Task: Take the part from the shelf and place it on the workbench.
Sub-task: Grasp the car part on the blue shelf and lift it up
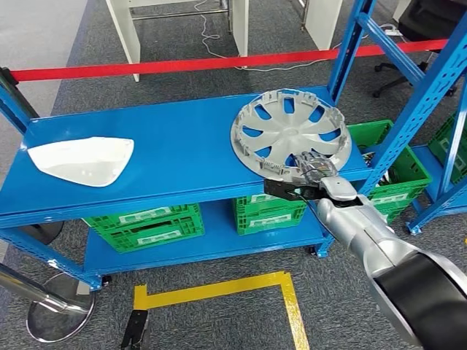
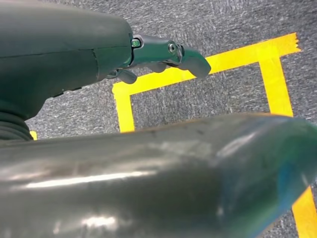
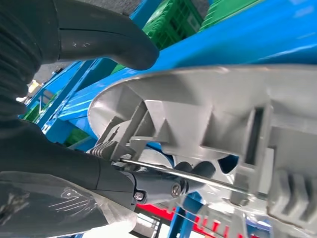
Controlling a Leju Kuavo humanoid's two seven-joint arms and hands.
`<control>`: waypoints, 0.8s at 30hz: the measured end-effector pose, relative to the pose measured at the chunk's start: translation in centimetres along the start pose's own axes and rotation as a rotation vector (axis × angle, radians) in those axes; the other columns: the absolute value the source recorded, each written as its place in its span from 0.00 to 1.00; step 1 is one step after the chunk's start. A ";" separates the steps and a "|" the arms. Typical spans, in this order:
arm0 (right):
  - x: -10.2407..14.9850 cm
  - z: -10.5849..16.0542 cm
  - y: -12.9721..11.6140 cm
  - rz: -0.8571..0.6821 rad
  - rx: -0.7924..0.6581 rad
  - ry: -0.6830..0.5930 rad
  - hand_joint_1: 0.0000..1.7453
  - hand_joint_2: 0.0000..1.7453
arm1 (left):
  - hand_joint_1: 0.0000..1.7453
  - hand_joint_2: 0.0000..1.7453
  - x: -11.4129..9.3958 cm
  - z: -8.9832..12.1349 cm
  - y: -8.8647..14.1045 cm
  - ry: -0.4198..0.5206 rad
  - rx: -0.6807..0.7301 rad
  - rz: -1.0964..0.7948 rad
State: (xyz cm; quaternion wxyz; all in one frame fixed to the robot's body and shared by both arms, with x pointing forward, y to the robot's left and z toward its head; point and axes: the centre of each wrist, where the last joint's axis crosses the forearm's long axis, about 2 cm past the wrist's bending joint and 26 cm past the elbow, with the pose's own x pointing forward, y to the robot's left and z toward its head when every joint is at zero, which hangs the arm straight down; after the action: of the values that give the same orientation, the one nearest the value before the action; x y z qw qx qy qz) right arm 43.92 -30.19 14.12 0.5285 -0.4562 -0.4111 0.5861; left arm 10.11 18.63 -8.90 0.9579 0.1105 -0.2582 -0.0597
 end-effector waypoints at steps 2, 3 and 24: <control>0.0 0.0 0.1 0.004 0.002 -0.001 0.69 1.00 | 0.00 0.00 -0.1 0.0 0.0 0.002 0.000 0.000; 0.0 0.0 0.2 0.005 0.004 -0.001 0.93 1.00 | 0.00 0.00 -0.2 0.1 0.0 0.004 -0.001 -0.001; -1.4 0.3 0.8 0.005 0.017 -0.027 1.00 1.00 | 0.00 0.00 0.1 -0.1 0.1 -0.005 -0.037 -0.024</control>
State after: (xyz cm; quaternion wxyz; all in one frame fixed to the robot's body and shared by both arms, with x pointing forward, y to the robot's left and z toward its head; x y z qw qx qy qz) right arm 43.52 -31.63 13.57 0.5254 -0.4447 -0.4120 0.5970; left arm 10.24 18.72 -8.91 0.9584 0.0956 -0.2579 -0.0761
